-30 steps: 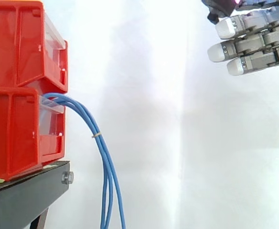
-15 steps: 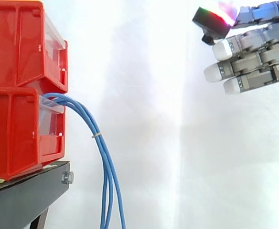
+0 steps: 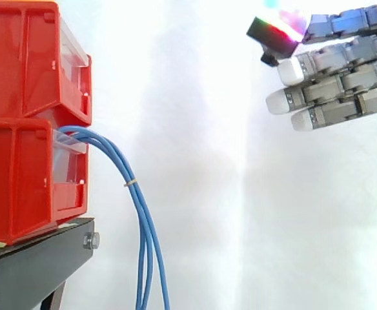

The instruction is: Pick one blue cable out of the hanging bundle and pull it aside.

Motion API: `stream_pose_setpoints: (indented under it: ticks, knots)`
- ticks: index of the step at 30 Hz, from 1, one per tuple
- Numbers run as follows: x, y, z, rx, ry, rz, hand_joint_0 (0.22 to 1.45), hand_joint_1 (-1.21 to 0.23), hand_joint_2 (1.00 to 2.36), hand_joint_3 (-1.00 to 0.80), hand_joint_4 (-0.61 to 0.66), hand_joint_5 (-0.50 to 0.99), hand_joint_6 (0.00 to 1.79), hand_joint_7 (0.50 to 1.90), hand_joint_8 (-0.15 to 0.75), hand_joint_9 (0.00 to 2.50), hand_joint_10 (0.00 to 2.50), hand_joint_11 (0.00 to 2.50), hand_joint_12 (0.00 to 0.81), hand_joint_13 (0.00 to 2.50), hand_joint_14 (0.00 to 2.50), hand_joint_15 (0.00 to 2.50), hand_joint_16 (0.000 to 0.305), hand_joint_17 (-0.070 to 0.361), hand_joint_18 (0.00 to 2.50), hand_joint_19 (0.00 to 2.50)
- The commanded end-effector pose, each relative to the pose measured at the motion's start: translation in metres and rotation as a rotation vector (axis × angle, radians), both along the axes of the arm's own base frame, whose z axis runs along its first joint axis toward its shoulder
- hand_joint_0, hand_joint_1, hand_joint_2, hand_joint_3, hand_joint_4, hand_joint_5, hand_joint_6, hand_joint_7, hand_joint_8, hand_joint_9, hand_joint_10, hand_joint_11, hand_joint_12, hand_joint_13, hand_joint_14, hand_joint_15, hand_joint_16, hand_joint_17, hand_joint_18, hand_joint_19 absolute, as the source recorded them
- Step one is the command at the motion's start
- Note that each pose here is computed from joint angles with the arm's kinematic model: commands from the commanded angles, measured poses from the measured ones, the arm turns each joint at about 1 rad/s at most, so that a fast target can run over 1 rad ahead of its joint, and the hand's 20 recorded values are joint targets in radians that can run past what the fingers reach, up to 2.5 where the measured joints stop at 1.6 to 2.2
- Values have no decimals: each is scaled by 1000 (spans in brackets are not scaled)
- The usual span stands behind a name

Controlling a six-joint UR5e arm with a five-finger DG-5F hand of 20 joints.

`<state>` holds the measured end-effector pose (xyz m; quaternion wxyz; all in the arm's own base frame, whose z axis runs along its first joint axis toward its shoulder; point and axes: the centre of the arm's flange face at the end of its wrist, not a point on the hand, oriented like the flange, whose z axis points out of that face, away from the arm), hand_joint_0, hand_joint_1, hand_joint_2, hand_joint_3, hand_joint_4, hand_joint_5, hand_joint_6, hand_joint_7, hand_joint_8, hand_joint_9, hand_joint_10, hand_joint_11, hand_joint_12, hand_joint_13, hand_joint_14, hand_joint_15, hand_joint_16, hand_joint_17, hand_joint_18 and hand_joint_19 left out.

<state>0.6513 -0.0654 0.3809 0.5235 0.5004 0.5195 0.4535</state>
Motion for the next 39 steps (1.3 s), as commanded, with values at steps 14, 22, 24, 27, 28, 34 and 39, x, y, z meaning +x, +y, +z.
stream_pose_setpoints:
  ticks: [14,22,24,27,28,34,39]
  knots:
    - [-5,9,-31,-18,-8,9,528,-564,1004,-451,141,-220,502,746,236,562,3,105,289,270,0,0,34,76,33,0]
    - [-3,12,-35,-22,-8,8,528,-564,1004,-448,139,-219,502,746,234,564,3,114,288,275,0,0,34,76,32,0]
    - [-1,11,-45,-27,10,0,529,-565,1004,-450,142,-219,502,748,235,564,4,106,288,276,0,0,34,76,33,0]
    - [5,12,-67,-29,41,2,529,-564,1004,-448,142,-219,502,748,235,564,3,114,288,278,0,0,34,76,34,0]
    - [9,13,-77,-29,54,0,528,-564,1005,-448,142,-219,502,746,235,564,3,114,288,278,0,0,34,76,33,0]
    - [26,11,-133,-29,82,-47,529,-565,1004,-450,145,-217,502,745,237,571,3,116,289,287,0,0,34,75,35,0]
    - [34,12,-148,-32,50,-104,529,-565,1004,-448,149,-215,502,746,236,578,4,118,289,292,1,0,34,76,40,0]
